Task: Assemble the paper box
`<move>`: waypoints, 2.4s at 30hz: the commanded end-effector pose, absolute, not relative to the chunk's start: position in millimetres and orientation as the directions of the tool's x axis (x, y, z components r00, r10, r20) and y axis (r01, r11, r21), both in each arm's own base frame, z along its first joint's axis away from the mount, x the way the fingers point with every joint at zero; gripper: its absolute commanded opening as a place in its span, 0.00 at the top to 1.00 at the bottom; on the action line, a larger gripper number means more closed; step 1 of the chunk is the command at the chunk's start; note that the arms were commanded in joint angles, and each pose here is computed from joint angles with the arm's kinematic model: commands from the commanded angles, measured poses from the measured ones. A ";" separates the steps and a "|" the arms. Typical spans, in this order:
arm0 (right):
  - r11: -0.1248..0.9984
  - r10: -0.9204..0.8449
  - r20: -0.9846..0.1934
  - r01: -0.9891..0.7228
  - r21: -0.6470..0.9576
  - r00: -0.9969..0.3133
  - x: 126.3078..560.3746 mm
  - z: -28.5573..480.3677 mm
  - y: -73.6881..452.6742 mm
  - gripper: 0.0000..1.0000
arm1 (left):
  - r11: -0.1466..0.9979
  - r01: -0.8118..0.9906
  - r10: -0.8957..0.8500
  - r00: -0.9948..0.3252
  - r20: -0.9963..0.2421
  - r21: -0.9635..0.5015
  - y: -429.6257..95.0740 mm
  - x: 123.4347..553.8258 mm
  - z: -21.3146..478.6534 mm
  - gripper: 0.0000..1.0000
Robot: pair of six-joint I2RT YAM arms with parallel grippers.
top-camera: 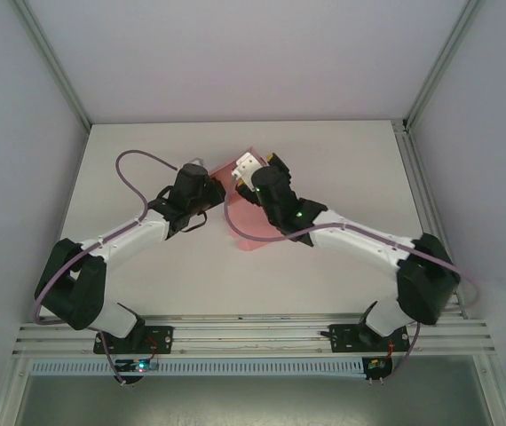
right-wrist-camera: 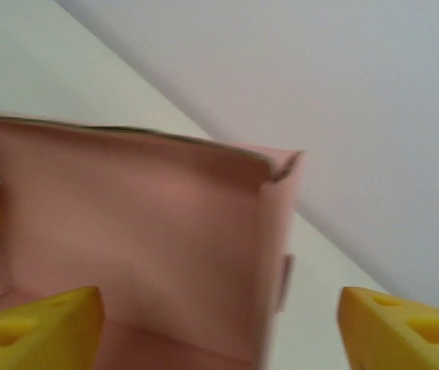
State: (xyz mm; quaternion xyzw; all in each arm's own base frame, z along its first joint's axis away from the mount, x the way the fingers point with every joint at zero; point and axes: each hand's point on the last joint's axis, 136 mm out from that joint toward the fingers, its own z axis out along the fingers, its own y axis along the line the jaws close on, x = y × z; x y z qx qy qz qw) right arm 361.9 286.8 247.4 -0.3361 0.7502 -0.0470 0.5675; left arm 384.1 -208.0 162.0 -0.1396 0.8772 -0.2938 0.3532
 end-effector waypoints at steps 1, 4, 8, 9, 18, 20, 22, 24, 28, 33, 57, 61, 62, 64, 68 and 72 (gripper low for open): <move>0.724 -0.460 -0.874 -0.636 -0.266 -0.158 325.8 241.3 299.5 0.12 | 0.827 0.027 -0.384 -0.702 -0.600 -0.562 -205.7 390.4 177.5 1.00; 0.754 -0.337 -0.932 -0.631 -0.182 -0.133 314.2 267.5 282.9 0.03 | 0.859 0.098 -0.305 -0.691 -0.655 -0.503 -204.4 393.3 184.6 1.00; 0.809 -0.072 -0.993 -0.588 -0.003 -0.095 304.3 305.9 239.1 0.02 | 0.887 0.333 -0.019 -0.665 -0.746 -0.319 -215.1 392.3 201.9 1.00; 0.817 -0.005 -0.997 -0.575 0.042 -0.080 301.8 313.8 226.0 0.02 | 0.884 0.383 0.059 -0.662 -0.748 -0.269 -217.4 392.1 203.0 1.00; 0.895 0.261 -0.963 -0.357 0.268 -0.067 289.9 319.3 124.7 0.02 | 0.688 0.717 0.629 -0.517 -0.580 0.107 -215.4 396.1 197.3 1.00; 0.906 0.259 -0.959 -0.315 0.282 -0.116 291.7 308.0 114.7 0.02 | 0.533 0.838 0.760 -0.417 -0.498 0.112 -219.6 378.4 196.4 1.00; 0.911 0.251 -0.955 -0.295 0.288 -0.157 293.1 298.7 109.9 0.02 | 0.419 0.893 0.855 -0.326 -0.403 0.166 -218.9 370.1 194.1 0.97; 0.912 0.250 -0.948 -0.281 0.298 -0.195 292.9 290.8 106.6 0.02 | 0.325 0.912 0.923 -0.248 -0.293 0.250 -217.5 372.2 186.2 0.93; 0.918 0.265 -0.934 -0.233 0.320 -0.240 295.2 276.6 97.0 0.02 | 0.077 0.946 0.996 -0.084 0.009 0.316 -224.5 373.0 143.5 1.00; 0.914 0.286 -0.920 -0.211 0.345 -0.268 297.3 268.3 90.6 0.02 | -0.061 0.955 0.978 -0.001 0.211 0.289 -247.8 382.3 96.8 1.00; 0.840 -0.065 -0.823 -0.476 0.260 -0.565 324.6 197.7 166.3 0.02 | 0.836 0.423 0.526 -0.430 -0.734 0.351 -255.9 443.7 278.9 0.00; 0.773 -0.343 -0.752 -0.624 0.115 -0.562 334.0 163.9 216.8 0.03 | 0.995 -0.015 0.066 -0.626 -0.777 0.097 -143.3 434.7 259.0 0.00; 0.733 -0.419 -0.726 -0.675 0.085 -0.546 335.5 154.8 231.1 0.06 | 0.995 -0.100 -0.043 -0.648 -0.760 0.029 -117.8 426.6 244.8 0.00; 0.668 -0.528 -0.677 -0.743 0.042 -0.512 339.9 139.2 252.9 0.11 | 0.975 -0.208 -0.198 -0.670 -0.716 -0.075 -82.6 407.9 221.8 0.00; 0.588 -0.695 -0.542 -0.808 -0.049 -0.473 355.9 102.5 277.5 0.19 | 0.908 -0.390 -0.389 -0.650 -0.653 -0.153 -27.0 367.2 186.1 0.00; 0.549 -0.761 -0.428 -0.835 -0.026 -0.487 361.4 71.1 289.1 0.29 | 0.879 -0.444 -0.440 -0.610 -0.659 -0.176 -9.9 343.7 178.1 0.00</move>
